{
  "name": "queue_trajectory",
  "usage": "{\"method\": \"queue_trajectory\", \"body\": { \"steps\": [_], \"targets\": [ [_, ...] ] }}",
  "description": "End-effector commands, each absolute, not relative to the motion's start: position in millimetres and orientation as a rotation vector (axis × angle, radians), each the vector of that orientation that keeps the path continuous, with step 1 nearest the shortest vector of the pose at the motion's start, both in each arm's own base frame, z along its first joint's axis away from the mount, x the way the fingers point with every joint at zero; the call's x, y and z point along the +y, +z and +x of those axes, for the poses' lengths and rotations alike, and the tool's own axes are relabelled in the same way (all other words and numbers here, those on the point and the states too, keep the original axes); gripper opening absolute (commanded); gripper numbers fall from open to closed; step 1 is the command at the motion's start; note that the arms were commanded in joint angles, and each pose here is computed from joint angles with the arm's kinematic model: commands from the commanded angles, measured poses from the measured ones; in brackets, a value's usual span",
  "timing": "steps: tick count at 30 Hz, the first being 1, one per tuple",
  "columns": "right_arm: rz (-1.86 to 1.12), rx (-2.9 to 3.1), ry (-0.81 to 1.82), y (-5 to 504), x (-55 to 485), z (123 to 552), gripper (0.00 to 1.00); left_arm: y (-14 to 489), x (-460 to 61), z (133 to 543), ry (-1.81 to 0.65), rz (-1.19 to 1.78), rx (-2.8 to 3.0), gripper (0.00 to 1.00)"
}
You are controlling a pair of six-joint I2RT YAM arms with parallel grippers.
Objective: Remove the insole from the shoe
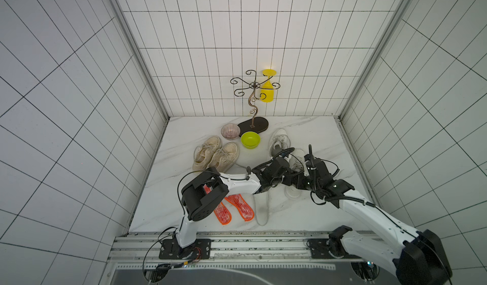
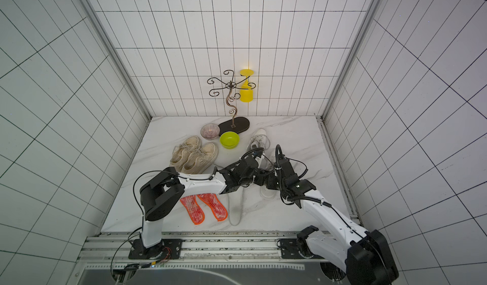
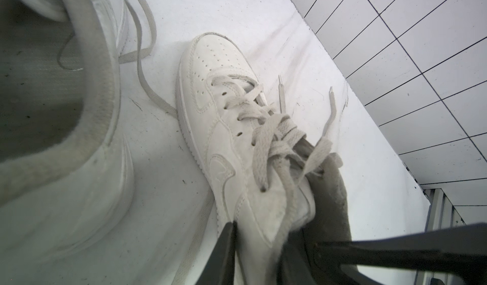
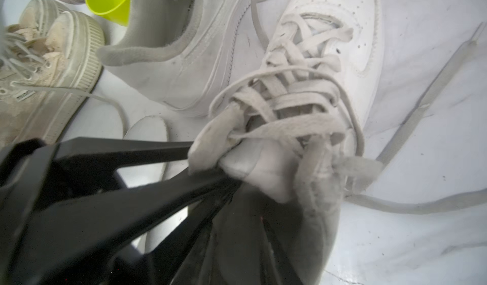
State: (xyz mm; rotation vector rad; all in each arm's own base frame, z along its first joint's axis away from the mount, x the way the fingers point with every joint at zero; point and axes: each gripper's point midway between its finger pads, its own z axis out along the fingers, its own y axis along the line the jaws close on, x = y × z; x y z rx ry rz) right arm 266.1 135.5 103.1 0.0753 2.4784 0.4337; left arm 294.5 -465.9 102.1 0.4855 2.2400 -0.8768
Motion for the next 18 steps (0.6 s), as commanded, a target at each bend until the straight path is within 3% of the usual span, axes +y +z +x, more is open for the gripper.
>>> {"method": "queue_trajectory", "body": {
  "steps": [1,11,18],
  "targets": [
    [0.125,2.431,0.484,117,143,285,0.30,117,-471,294,-0.925,0.475,2.208,0.22],
    [0.081,2.480,0.581,90,157,286,0.39,125,-461,281,-0.978,0.457,2.204,0.02],
    [0.111,2.654,0.288,35,129,282,0.39,122,-456,274,-1.019,0.446,2.213,0.00]
  ]
}}
